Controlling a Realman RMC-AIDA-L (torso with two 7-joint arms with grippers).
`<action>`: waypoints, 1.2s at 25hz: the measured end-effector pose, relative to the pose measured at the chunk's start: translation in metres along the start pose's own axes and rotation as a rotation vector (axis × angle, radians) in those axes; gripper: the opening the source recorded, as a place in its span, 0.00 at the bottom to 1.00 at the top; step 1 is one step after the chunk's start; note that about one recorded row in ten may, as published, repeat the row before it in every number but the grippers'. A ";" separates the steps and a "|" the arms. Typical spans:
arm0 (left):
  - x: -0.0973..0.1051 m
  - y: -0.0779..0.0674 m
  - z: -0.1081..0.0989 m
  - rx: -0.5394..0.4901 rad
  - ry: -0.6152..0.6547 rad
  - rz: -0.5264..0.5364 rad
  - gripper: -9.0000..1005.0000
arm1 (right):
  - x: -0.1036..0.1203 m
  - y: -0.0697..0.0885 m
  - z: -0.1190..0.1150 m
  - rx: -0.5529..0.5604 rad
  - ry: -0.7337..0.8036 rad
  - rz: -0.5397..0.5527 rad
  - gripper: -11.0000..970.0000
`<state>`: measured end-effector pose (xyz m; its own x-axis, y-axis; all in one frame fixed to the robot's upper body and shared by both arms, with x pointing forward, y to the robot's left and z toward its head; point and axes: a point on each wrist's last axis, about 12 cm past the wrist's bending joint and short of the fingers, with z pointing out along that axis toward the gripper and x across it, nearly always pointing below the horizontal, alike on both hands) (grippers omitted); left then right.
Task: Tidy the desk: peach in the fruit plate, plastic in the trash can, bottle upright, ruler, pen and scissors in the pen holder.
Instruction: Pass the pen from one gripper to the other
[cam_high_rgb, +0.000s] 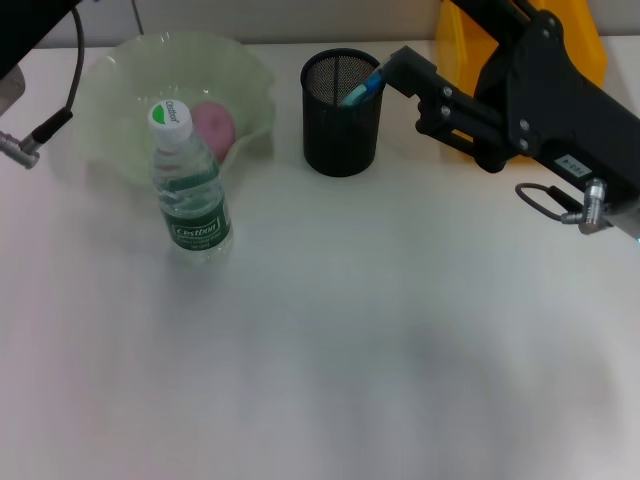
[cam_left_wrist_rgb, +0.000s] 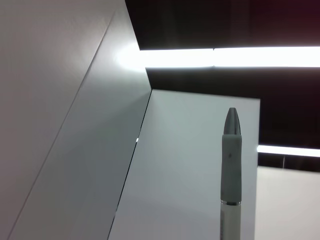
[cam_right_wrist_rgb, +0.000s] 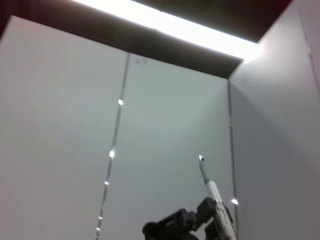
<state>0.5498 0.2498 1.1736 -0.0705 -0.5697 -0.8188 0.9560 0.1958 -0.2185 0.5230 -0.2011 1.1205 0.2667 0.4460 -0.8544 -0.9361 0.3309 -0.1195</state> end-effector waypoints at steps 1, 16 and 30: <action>0.000 -0.001 -0.001 0.003 -0.005 -0.004 0.22 | 0.000 0.000 0.000 0.000 0.000 0.000 0.81; 0.009 -0.005 -0.001 0.032 -0.043 -0.069 0.23 | 0.001 -0.005 0.033 -0.085 -0.047 -0.057 0.81; 0.016 -0.008 0.011 0.092 -0.004 -0.034 0.23 | 0.000 -0.010 0.042 -0.017 -0.104 0.022 0.81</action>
<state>0.5447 0.2303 1.1686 -0.1029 -0.5778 -0.8097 0.9752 0.1016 -0.1965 0.5421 -0.1700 1.1432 0.2679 0.5374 -0.7997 -0.9455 0.3060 -0.1111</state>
